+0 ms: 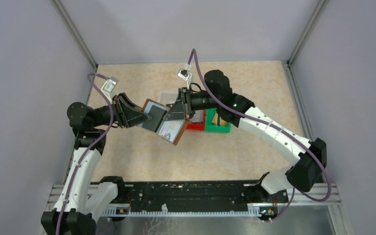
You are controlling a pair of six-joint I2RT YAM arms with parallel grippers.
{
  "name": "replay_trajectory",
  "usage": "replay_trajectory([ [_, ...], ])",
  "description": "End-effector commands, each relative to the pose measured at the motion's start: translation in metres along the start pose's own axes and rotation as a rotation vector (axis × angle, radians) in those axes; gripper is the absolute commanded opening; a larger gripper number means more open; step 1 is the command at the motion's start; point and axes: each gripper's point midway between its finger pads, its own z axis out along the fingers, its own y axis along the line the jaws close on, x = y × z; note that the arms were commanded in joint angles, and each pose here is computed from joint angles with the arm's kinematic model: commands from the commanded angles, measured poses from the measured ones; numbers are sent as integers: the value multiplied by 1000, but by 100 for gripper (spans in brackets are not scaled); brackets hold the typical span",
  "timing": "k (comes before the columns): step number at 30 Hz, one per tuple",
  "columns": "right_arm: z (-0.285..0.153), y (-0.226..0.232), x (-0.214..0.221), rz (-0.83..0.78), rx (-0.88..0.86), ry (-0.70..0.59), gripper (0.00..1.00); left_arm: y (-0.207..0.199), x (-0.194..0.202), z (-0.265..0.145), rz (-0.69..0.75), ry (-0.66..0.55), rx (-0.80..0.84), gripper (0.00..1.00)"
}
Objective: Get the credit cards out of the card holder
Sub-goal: Open the card holder.
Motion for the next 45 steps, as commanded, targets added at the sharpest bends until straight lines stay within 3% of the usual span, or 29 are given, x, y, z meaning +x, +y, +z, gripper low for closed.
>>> replay_trajectory([
  [1,-22,40,-22,-92,-118,-93,0,-16,-4,0,24,9,34,33],
  [13,-27,50,-21,-124,-193,-113,0,-30,-6,-1,-63,5,84,32],
  [18,-27,50,-18,-128,-202,-108,0,-29,-6,0,-77,8,82,26],
  [34,-34,54,-9,-178,-231,-112,0,-21,-8,1,-136,11,69,27],
  [40,-36,55,-7,-188,-242,-116,0,-22,-8,1,-132,29,68,48],
  [45,-35,55,-7,-186,-249,-118,0,-22,-8,1,-122,26,66,48],
])
